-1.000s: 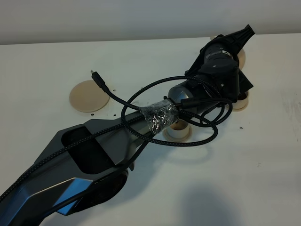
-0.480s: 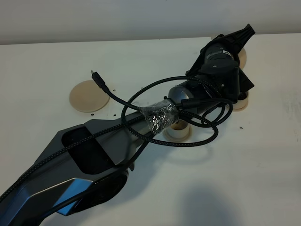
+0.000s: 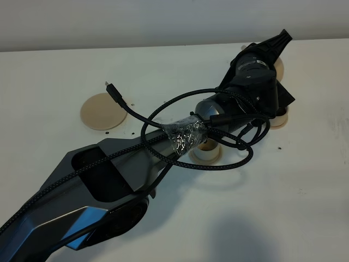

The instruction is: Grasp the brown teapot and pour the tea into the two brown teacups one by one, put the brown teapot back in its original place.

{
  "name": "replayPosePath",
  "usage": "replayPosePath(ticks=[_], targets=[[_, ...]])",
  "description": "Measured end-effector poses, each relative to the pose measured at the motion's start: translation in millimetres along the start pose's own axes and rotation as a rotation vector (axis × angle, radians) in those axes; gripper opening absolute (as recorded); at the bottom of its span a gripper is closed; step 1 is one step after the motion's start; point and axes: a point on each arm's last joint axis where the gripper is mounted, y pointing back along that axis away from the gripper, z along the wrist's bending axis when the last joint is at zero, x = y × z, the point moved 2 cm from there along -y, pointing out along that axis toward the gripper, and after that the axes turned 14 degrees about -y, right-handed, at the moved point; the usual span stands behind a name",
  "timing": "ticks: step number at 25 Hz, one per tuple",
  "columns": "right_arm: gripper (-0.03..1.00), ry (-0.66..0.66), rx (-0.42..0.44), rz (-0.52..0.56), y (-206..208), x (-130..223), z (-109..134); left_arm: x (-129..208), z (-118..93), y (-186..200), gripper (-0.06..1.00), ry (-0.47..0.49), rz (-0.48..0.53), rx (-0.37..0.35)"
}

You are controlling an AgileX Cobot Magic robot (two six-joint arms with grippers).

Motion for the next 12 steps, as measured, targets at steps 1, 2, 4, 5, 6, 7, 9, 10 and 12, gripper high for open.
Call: replayPosePath(ticks=[1,2,4,5,6,7,9,10,12], targets=[[-0.02,0.0,0.0,0.0,0.0,0.0,0.0,0.4,-0.9,0.0,0.16,0.012,0.003,0.008],[-0.02,0.0,0.0,0.0,0.0,0.0,0.0,0.7,-1.8,0.0,0.16,0.024,0.007,0.016],[-0.02,0.0,0.0,0.0,0.0,0.0,0.0,1.2,-2.9,0.0,0.16,0.041,0.011,0.026],[-0.02,0.0,0.0,0.0,0.0,0.0,0.0,1.3,-3.4,0.1,0.16,0.046,0.012,0.031],[-0.02,0.0,0.0,0.0,0.0,0.0,0.0,1.0,-4.1,0.1,0.16,0.057,0.01,0.036],[-0.02,0.0,0.0,0.0,0.0,0.0,0.0,0.5,-4.5,0.1,0.16,0.07,0.006,0.04],[-0.02,0.0,0.0,0.0,0.0,0.0,0.0,-0.6,-5.1,0.1,0.16,0.094,-0.003,0.046],[-0.02,0.0,0.0,0.0,0.0,0.0,0.0,-0.5,-6.0,-0.5,0.16,0.11,-0.008,0.05],[-0.02,0.0,0.0,0.0,0.0,0.0,0.0,-0.9,-6.7,-0.9,0.16,0.134,-0.015,0.055]])
